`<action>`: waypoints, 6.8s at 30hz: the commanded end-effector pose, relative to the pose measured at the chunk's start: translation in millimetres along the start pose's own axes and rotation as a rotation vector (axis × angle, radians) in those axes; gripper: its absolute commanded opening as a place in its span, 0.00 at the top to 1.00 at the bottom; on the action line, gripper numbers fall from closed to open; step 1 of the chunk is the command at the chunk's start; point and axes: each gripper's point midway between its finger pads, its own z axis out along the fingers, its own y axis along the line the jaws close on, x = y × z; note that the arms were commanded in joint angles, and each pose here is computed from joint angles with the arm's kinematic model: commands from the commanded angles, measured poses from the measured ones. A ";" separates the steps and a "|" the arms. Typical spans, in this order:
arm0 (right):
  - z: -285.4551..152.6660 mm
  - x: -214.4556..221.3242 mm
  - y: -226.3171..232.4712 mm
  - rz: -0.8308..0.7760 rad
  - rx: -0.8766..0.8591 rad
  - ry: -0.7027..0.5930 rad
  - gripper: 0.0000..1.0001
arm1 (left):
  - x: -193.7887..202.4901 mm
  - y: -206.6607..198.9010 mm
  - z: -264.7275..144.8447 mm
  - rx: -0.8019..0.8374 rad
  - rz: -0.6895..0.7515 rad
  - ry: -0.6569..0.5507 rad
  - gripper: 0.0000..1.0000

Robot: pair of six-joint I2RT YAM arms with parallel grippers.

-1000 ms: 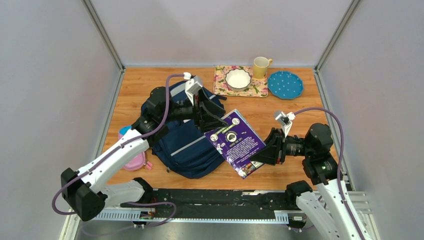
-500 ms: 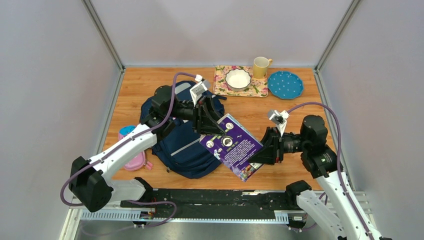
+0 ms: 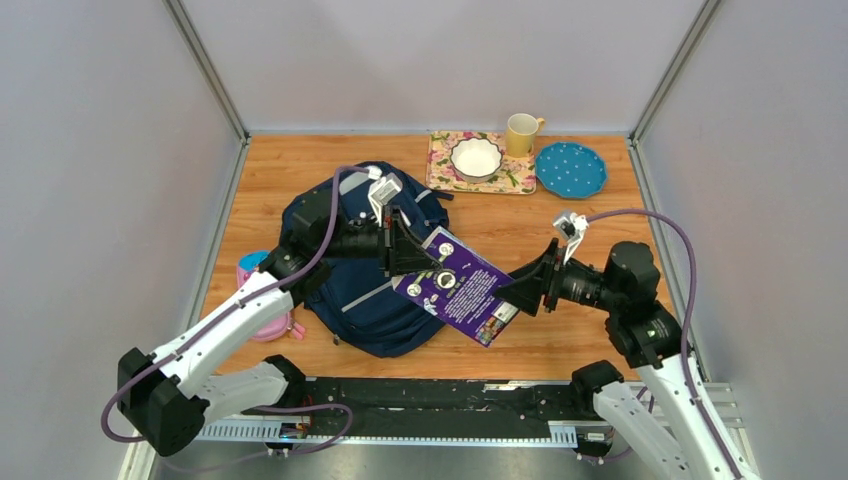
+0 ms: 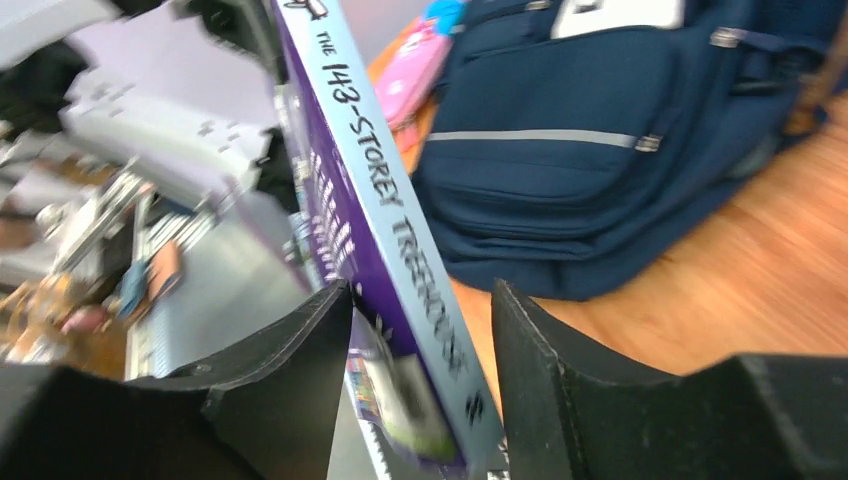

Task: Pack the student bag
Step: Pick up the book from the center of the board, then place the book in the student bag.

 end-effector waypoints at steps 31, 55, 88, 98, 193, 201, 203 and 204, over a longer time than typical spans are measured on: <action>13.2 -33.7 -6.4 0.338 -0.143 -0.365 0.24 | -43.0 -12.3 -29.4 0.178 -0.323 -0.391 1.00; 15.0 -33.7 -17.6 0.365 -0.013 -0.312 1.00 | -10.3 36.3 -15.6 0.011 -0.372 -0.295 0.48; -72.2 -11.1 -82.7 0.433 0.585 -0.643 1.00 | 175.9 115.2 -5.5 -0.699 0.070 0.520 0.40; -71.7 -8.2 -86.1 0.435 0.594 -0.641 1.00 | 189.8 127.6 -5.4 -0.743 0.051 0.574 0.50; 119.3 -39.6 -64.0 0.886 -0.083 -0.362 1.00 | -19.7 59.2 -23.7 -0.975 0.325 0.031 1.00; 149.7 -60.3 -102.4 0.947 0.072 -0.625 1.00 | -22.5 47.7 -16.8 -0.922 0.238 -0.027 1.00; 164.6 -55.6 -103.6 0.933 0.144 -0.695 1.00 | -22.6 46.8 -16.3 -0.919 0.222 -0.035 1.00; 168.9 -52.5 -106.0 0.927 0.180 -0.721 1.00 | -22.8 45.9 -16.1 -0.916 0.219 -0.035 1.00</action>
